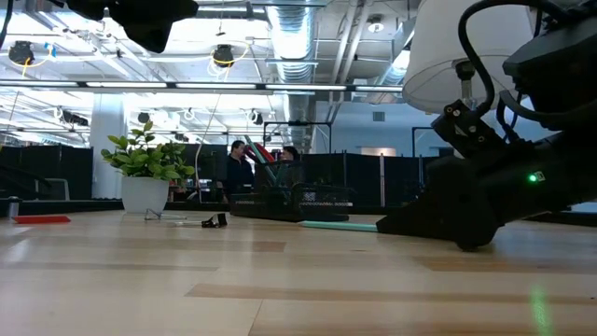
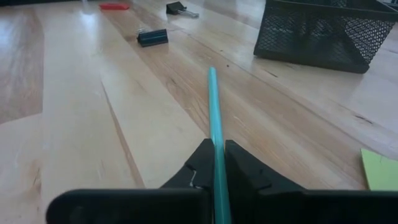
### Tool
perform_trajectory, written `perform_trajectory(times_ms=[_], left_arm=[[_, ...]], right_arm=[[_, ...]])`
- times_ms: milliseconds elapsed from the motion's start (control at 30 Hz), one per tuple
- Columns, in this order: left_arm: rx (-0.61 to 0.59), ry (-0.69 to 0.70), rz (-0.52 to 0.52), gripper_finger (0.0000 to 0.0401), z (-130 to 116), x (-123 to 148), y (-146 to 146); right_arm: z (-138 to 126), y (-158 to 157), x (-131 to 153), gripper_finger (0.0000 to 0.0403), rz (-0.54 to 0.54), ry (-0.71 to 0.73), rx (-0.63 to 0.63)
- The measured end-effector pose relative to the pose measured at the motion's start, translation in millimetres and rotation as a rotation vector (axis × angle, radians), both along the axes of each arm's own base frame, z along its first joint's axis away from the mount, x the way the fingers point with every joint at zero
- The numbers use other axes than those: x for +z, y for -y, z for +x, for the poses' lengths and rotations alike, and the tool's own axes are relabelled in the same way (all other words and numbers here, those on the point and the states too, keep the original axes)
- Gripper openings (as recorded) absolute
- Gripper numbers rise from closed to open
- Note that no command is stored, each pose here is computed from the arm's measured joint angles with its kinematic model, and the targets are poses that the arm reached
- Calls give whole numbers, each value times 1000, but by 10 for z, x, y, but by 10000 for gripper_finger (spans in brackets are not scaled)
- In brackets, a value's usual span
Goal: Pick and place office supplies into organizer
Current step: Put the blue pencil into the desk organizer
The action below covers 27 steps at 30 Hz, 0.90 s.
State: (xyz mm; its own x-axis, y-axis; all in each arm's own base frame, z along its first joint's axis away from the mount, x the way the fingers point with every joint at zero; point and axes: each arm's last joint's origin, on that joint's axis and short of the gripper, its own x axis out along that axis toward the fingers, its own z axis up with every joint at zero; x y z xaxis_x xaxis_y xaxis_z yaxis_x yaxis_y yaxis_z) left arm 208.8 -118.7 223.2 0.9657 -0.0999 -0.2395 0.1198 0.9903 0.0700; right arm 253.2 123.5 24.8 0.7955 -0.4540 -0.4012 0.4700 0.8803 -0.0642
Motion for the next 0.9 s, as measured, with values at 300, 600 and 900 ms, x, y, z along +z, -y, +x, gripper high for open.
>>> perform_trajectory(times_ms=[300, 600, 900], left_arm=[[99, -78, -35, 125, 0, -82, -70], [220, -186, -94, 125, 56, -201, -263], [215, -191, -41, 125, 330, -299, -640]], right_arm=[[11, 14, 8, 13, -1, 6, -7], [33, 11, 105, 19, -24, -2, 36], [83, 45, 139, 23, -46, 12, 47]])
